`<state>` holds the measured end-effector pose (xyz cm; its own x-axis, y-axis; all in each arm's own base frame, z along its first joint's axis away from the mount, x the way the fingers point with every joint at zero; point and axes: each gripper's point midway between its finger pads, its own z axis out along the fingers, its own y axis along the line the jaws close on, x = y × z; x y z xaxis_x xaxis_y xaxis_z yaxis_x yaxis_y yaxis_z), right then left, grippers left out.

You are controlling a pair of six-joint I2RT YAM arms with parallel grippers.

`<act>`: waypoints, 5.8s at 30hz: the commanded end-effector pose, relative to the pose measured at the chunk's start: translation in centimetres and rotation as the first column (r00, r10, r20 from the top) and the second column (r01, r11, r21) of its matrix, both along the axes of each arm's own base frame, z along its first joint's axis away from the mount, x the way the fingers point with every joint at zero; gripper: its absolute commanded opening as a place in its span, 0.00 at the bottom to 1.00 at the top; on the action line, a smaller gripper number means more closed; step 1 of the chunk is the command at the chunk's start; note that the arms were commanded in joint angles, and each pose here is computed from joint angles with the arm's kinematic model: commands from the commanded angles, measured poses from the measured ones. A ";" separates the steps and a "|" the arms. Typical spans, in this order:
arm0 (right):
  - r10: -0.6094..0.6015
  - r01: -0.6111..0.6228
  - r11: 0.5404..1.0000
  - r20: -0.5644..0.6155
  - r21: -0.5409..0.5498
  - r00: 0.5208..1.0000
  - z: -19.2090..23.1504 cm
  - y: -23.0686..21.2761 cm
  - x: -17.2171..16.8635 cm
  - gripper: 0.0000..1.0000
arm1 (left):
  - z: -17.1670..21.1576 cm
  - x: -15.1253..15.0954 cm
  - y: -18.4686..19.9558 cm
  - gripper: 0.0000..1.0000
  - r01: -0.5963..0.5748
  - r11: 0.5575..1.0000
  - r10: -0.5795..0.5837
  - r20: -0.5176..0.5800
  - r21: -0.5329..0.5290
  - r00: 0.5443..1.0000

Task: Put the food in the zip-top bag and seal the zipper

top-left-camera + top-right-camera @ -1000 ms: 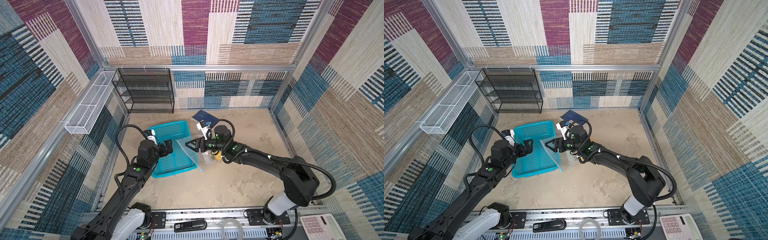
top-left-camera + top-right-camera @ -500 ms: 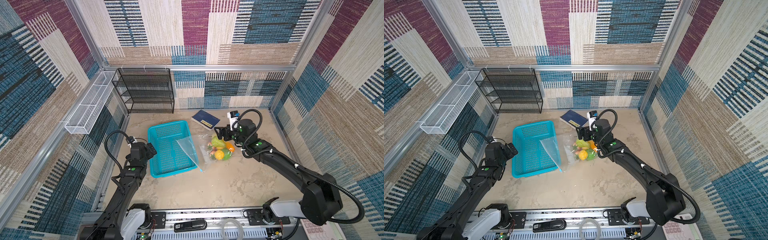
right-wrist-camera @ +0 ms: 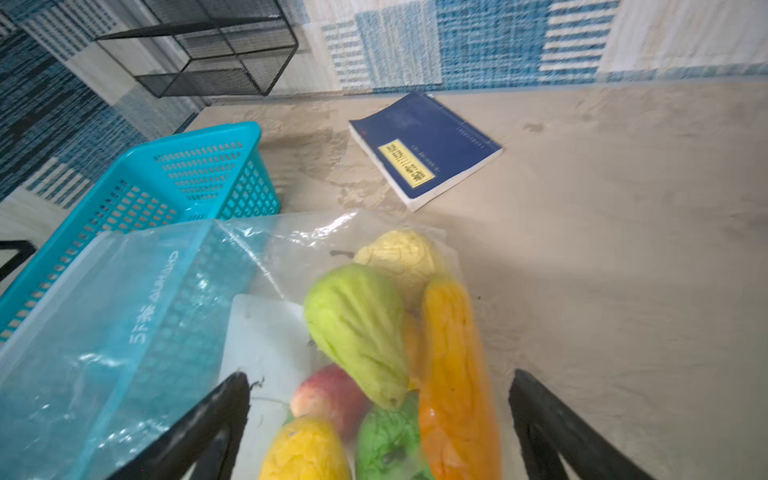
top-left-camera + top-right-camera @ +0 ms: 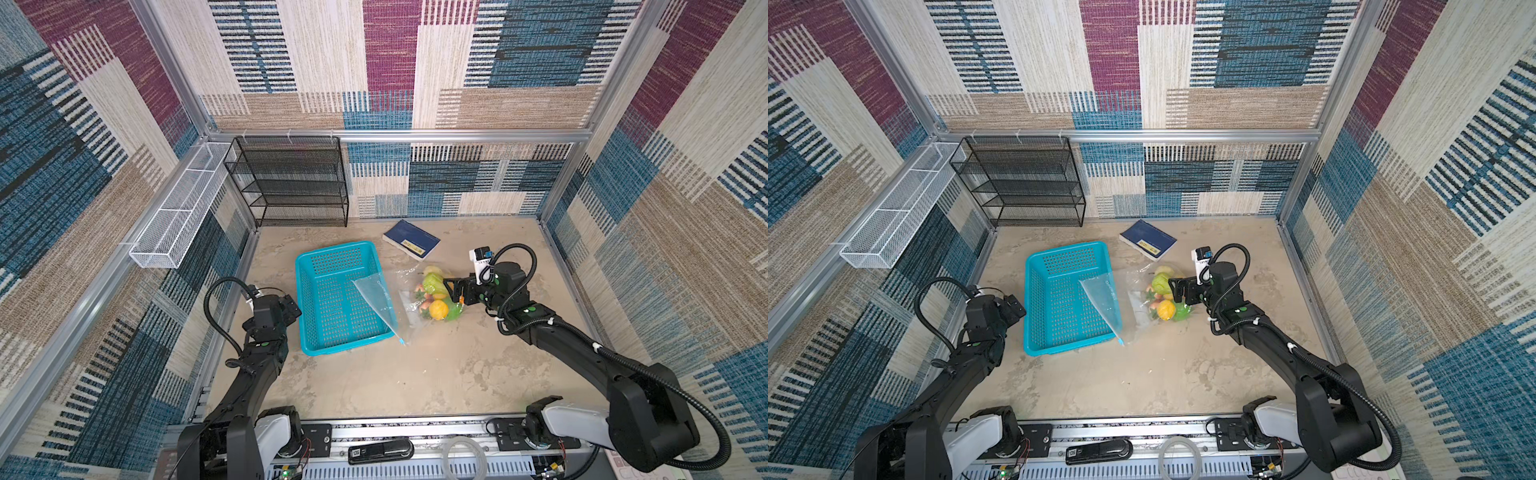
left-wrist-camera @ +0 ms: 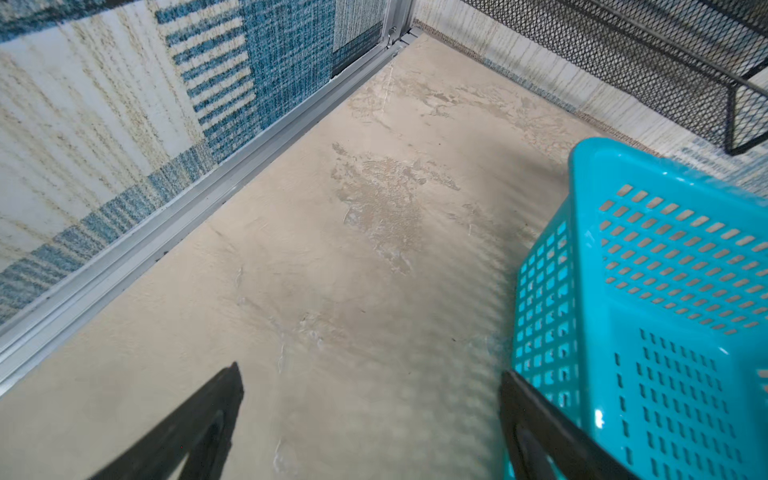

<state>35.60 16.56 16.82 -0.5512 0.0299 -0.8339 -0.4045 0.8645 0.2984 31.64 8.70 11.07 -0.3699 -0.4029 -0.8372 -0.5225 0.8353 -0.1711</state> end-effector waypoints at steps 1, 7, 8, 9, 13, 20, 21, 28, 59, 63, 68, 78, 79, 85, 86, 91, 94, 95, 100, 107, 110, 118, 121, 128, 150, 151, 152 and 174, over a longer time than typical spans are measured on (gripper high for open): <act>0.101 -0.101 0.995 0.006 0.026 0.995 -0.1 1.7 -0.1 0.99 | 1.1 1.4 -0.1 0.97 0.070 0.991 -0.078 0.063 0.111 0.995; 0.101 -0.100 0.991 0.011 -0.092 0.995 -0.9 1.6 2.2 0.99 | 2.3 2.7 -1.1 0.95 0.131 0.969 -0.182 0.250 0.209 0.951; 0.105 -0.102 0.989 0.014 -0.109 0.994 -0.8 1.7 2.6 0.99 | 2.1 3.0 -1.4 0.95 0.151 0.966 -0.202 0.249 0.209 0.947; 0.114 -0.112 0.986 0.013 -0.121 0.993 -0.9 2.0 3.0 0.99 | 1.8 3.4 -1.8 0.94 0.179 0.961 -0.228 0.241 0.211 0.943; 0.151 -0.152 0.969 -0.019 -0.195 0.988 -2.2 3.5 4.0 0.99 | 1.0 4.7 -3.6 0.94 0.290 0.932 -0.340 0.249 0.215 0.907; 0.136 -0.154 0.951 -0.086 -0.268 0.987 -5.4 4.9 4.6 0.99 | -0.4 5.4 -5.1 0.93 0.364 0.900 -0.421 0.266 0.240 0.867; 0.112 -0.136 0.950 -0.100 -0.282 0.989 -6.0 4.6 4.8 0.99 | -0.4 5.4 -5.1 0.93 0.369 0.899 -0.425 0.261 0.237 0.867; -0.026 -0.013 0.937 -0.106 -0.348 0.994 -6.9 2.1 5.3 0.99 | -0.1 5.5 -6.1 0.93 0.407 0.876 -0.467 0.243 0.261 0.850; -0.186 0.202 0.967 0.110 -0.157 0.976 3.6 -3.3 5.5 0.99 | -0.5 4.9 -4.2 0.96 0.293 0.926 -0.350 0.252 0.237 0.902; -0.323 0.343 0.923 0.134 -0.172 0.937 4.1 -7.8 6.0 0.99 | -0.6 5.7 -4.5 0.95 0.323 0.916 -0.377 0.233 0.238 0.897; -0.486 0.500 0.855 0.125 -0.138 0.865 2.4 -14.2 5.8 0.99 | -0.6 5.8 -4.6 0.97 0.328 0.915 -0.380 0.227 0.235 0.897; -0.650 0.670 0.737 0.174 -0.092 0.739 -2.4 -21.3 3.5 0.99 | -1.2 7.2 -5.1 0.99 0.371 0.904 -0.407 0.159 0.211 0.900; -0.643 0.662 0.743 0.173 -0.096 0.746 -3.2 -21.3 3.4 0.99 | -1.3 7.4 -5.2 0.99 0.383 0.900 -0.416 0.148 0.210 0.897; -0.572 0.595 0.800 0.198 -0.075 0.796 -5.3 -20.0 3.3 0.99 | -1.5 8.0 -5.7 0.99 0.416 0.888 -0.443 0.121 0.197 0.888; -0.562 0.586 0.808 0.220 -0.059 0.797 -5.0 -19.8 3.3 0.99 | -1.5 8.0 -5.7 0.99 0.417 0.887 -0.444 0.121 0.197 0.888; -0.513 0.560 0.828 0.464 0.044 0.722 -0.7 -19.1 1.3 0.99 | -1.5 8.0 -5.7 0.99 0.417 0.887 -0.444 0.121 0.197 0.888; -0.494 0.546 0.836 0.505 0.051 0.708 -0.5 -18.9 0.6 0.99 | -1.5 8.0 -5.7 0.99 0.417 0.887 -0.444 0.121 0.197 0.888; -0.483 0.537 0.842 0.506 0.046 0.715 -0.6 -18.7 0.8 0.99 | -1.5 8.0 -5.7 0.99 0.416 0.888 -0.443 0.120 0.197 0.888; -0.428 0.488 0.873 0.521 0.025 0.739 -1.3 -17.6 0.8 1.00 | -1.5 8.0 -5.6 0.99 0.415 0.888 -0.442 0.120 0.197 0.889; -0.389 0.451 0.893 0.513 0.004 0.765 -2.2 -16.8 1.3 0.99 | -1.4 8.0 -5.7 0.99 0.416 0.887 -0.444 0.123 0.198 0.888; -0.382 0.445 0.896 0.504 -0.006 0.774 -2.4 -16.7 1.5 0.99 | -1.5 8.0 -5.9 0.99 0.427 0.882 -0.454 0.123 0.197 0.882; -0.382 0.447 0.895 0.505 -0.008 0.774 -2.4 -16.7 1.5 0.99 | -1.6 8.7 -8.2 0.99 0.557 0.810 -0.579 0.094 0.184 0.810; -0.383 0.447 0.894 0.506 -0.006 0.773 -2.3 -16.7 1.6 0.99 | -1.6 8.7 -8.2 0.99 0.557 0.810 -0.579 0.095 0.184 0.810; -0.383 0.447 0.894 0.505 -0.007 0.774 -2.4 -16.7 1.6 0.99 | -1.6 8.8 -8.2 0.99 0.558 0.809 -0.579 0.092 0.185 0.810; -0.383 0.449 0.893 0.506 -0.010 0.773 -2.3 -16.6 1.6 0.99 | -1.7 8.8 -8.2 0.00 0.557 0.810 -0.578 0.090 0.184 0.811; -0.384 0.451 0.893 0.507 -0.010 0.772 -2.3 -16.6 1.6 0.99 | -1.7 8.8 -8.2 0.00 0.557 0.810 -0.578 0.090 0.183 0.811; -0.383 0.450 0.893 0.507 -0.009 0.772 -2.3 -16.6 1.6 0.99 | -1.7 8.8 -8.2 0.00 0.558 0.809 -0.579 0.089 0.183 0.810; -0.353 0.423 0.906 0.501 -0.029 0.790 -2.5 -16.1 2.0 0.99 | -1.7 8.8 -8.3 0.99 0.559 0.808 -0.580 0.086 0.186 0.810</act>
<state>37.38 0.29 13.91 -0.0677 0.0389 -0.9969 -0.0762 0.9961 0.0440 40.32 0.35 9.22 -0.3816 -0.0345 -0.9237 0.0708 0.9953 -0.0665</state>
